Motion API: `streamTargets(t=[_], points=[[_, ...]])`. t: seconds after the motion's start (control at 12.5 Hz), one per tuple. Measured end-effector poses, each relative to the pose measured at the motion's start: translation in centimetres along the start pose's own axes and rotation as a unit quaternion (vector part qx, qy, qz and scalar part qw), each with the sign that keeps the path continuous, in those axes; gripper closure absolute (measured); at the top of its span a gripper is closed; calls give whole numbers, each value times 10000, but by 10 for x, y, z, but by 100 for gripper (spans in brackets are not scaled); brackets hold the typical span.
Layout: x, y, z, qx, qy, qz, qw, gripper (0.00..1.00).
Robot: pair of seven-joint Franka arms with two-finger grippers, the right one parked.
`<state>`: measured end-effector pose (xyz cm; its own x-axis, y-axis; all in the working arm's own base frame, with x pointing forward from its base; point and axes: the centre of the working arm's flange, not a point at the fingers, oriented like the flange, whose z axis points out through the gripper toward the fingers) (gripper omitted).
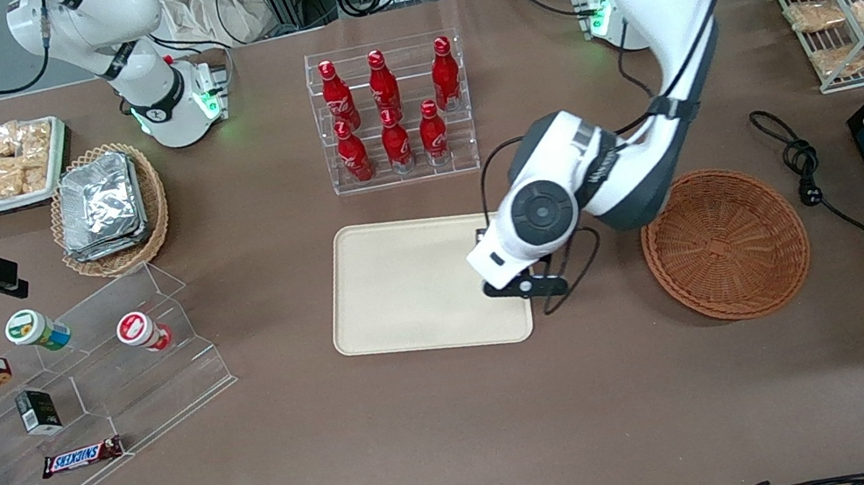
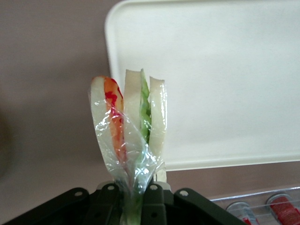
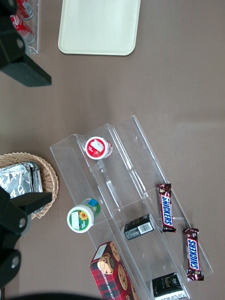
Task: Place sandwich from basket to tray
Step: 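Carry the sandwich over the cream tray with the left gripper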
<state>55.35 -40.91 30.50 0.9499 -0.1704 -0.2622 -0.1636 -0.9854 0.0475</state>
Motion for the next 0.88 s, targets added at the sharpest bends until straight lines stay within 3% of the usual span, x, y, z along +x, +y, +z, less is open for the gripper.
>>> streamTargets(t=[0.32, 0.72, 0.88], points=[[2, 17, 35, 301, 66, -56, 9995, 84], [6, 21, 66, 353, 6, -21, 9994, 84], [7, 20, 72, 366, -39, -29, 9993, 80]])
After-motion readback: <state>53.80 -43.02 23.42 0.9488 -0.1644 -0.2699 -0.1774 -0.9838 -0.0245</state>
